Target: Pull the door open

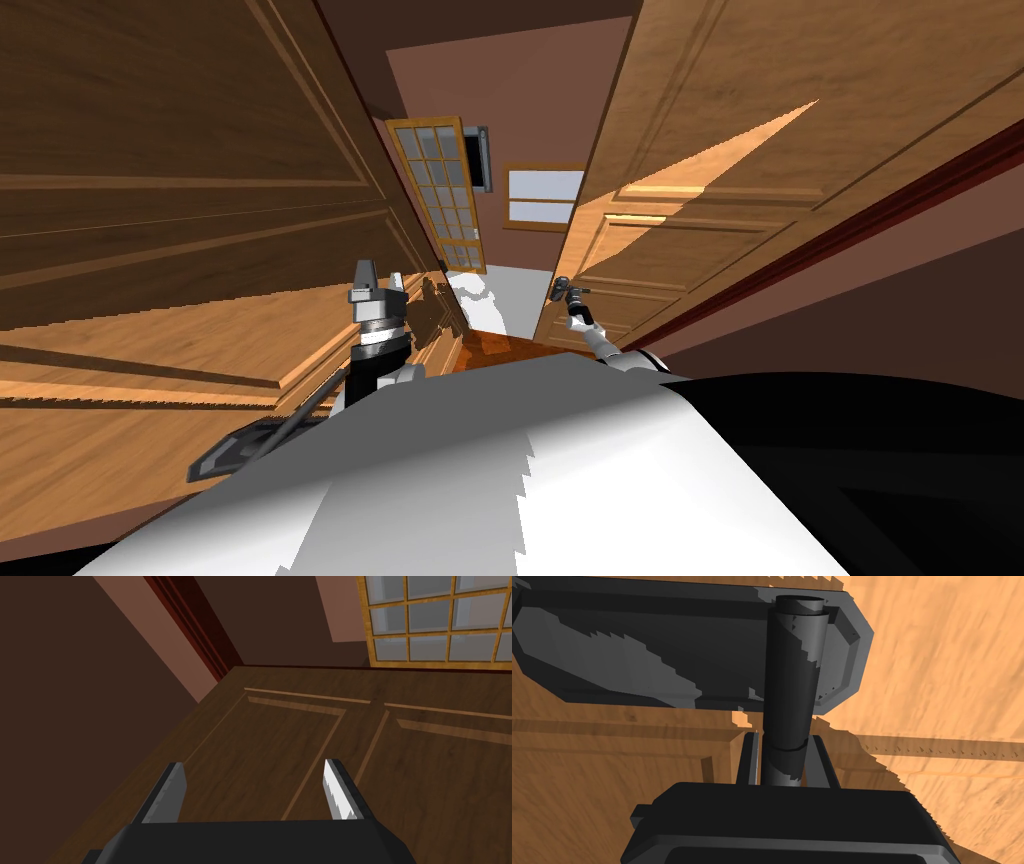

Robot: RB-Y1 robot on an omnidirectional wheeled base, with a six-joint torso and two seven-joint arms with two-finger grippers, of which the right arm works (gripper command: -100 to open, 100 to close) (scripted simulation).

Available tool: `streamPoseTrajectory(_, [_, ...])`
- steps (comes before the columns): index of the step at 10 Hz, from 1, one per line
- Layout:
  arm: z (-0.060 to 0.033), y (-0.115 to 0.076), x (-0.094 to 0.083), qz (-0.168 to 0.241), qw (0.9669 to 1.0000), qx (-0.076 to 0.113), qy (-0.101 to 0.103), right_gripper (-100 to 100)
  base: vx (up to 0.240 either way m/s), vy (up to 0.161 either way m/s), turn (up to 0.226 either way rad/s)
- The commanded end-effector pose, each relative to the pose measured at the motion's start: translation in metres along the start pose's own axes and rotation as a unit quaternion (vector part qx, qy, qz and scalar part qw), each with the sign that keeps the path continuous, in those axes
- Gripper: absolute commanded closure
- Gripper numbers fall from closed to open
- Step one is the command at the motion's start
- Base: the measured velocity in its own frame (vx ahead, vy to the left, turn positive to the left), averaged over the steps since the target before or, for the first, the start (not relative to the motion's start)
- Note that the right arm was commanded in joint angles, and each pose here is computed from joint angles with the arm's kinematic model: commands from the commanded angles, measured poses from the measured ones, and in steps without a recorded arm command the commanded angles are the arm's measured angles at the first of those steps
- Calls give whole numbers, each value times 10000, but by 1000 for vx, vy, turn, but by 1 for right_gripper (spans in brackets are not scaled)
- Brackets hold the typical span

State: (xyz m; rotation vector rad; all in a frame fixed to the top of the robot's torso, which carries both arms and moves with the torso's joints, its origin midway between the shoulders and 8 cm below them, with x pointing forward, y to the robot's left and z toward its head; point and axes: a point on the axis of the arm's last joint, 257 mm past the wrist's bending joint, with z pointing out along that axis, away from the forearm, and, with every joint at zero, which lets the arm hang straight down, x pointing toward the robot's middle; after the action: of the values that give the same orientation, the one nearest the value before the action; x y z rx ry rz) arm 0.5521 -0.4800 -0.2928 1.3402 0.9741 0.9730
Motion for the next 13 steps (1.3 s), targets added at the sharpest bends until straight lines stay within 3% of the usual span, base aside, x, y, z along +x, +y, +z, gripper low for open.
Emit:
streamPoseTrajectory(1, [0,5,-6,-7,10000,-6,-3,100,0,0,0])
streamPoseTrajectory(3, [-13,-3,17,-3,10000,3,61,100,-51,-15,51])
streamPoseTrajectory(11, [-84,6,129,-4,9991,1,433,100,-219,-66,140])
streamPoseTrajectory(13, [-82,9,142,3,9990,0,447,100,-174,-40,75])
